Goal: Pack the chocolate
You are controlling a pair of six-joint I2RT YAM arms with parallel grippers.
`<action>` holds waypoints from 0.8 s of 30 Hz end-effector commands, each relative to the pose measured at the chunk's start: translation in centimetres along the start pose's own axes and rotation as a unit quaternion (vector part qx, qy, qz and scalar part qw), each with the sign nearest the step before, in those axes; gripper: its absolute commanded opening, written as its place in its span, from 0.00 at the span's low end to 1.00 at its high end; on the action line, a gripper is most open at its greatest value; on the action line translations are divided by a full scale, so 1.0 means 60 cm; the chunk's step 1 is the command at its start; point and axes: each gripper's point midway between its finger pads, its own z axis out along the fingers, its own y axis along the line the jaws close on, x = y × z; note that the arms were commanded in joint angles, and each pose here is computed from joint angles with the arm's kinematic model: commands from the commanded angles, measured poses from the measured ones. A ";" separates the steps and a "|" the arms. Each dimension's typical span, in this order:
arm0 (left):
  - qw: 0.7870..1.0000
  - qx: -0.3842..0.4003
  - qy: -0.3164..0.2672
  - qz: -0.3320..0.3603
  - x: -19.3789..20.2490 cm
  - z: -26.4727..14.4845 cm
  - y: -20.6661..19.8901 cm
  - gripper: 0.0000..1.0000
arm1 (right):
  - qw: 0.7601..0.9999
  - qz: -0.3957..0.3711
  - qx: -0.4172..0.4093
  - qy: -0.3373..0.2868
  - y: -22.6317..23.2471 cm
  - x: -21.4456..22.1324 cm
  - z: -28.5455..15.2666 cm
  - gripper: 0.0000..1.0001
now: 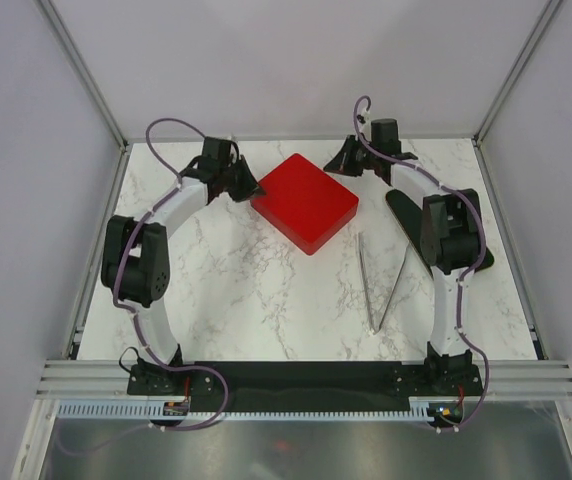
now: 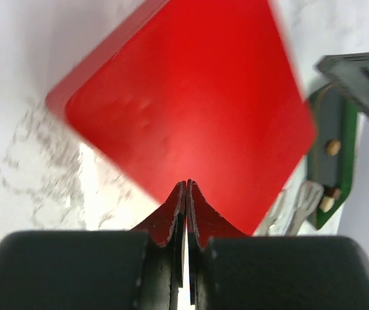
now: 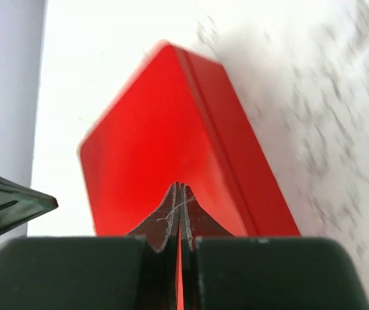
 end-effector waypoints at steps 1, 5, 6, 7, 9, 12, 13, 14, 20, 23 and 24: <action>0.996 0.049 -0.059 0.043 -0.079 -0.038 -0.074 0.06 | 0.998 -0.025 -0.042 -0.044 0.084 -0.058 0.029 0.00; 0.996 0.057 -0.058 0.040 -0.089 -0.027 -0.082 0.06 | 0.992 0.010 -0.119 -0.051 0.137 -0.068 0.076 0.00; 0.996 0.053 -0.058 0.040 -0.089 -0.023 -0.079 0.06 | 0.991 0.017 -0.123 -0.048 0.139 -0.061 0.088 0.00; 0.996 0.048 -0.057 0.040 -0.089 -0.016 -0.073 0.06 | 0.991 0.028 -0.121 -0.044 0.121 -0.047 0.109 0.00; 0.998 0.036 -0.040 0.034 -0.077 0.016 -0.051 0.06 | 0.992 0.053 -0.109 -0.032 0.102 -0.021 0.135 0.00; 1.000 0.019 -0.004 0.019 -0.043 0.062 -0.013 0.06 | 0.996 0.070 -0.056 0.001 0.041 0.033 0.173 0.00; 1.000 0.013 0.002 0.015 -0.036 0.071 -0.004 0.06 | 0.996 0.077 -0.045 0.016 0.022 0.056 0.183 0.00; 1.000 0.004 0.010 0.010 -0.025 0.079 0.010 0.06 | 0.996 0.080 -0.039 0.020 0.014 0.062 0.185 0.00; 0.999 -0.033 0.024 -0.004 -0.003 0.082 0.043 0.05 | 0.997 0.030 -0.062 0.019 0.061 0.031 0.143 0.00; 1.000 -0.028 0.014 0.000 -0.014 0.064 0.029 0.05 | 0.995 -0.001 -0.104 0.009 0.134 -0.003 0.087 0.00; 1.000 -0.024 0.013 0.001 -0.016 0.060 0.024 0.05 | 0.993 -0.008 -0.115 0.009 0.151 -0.005 0.071 0.00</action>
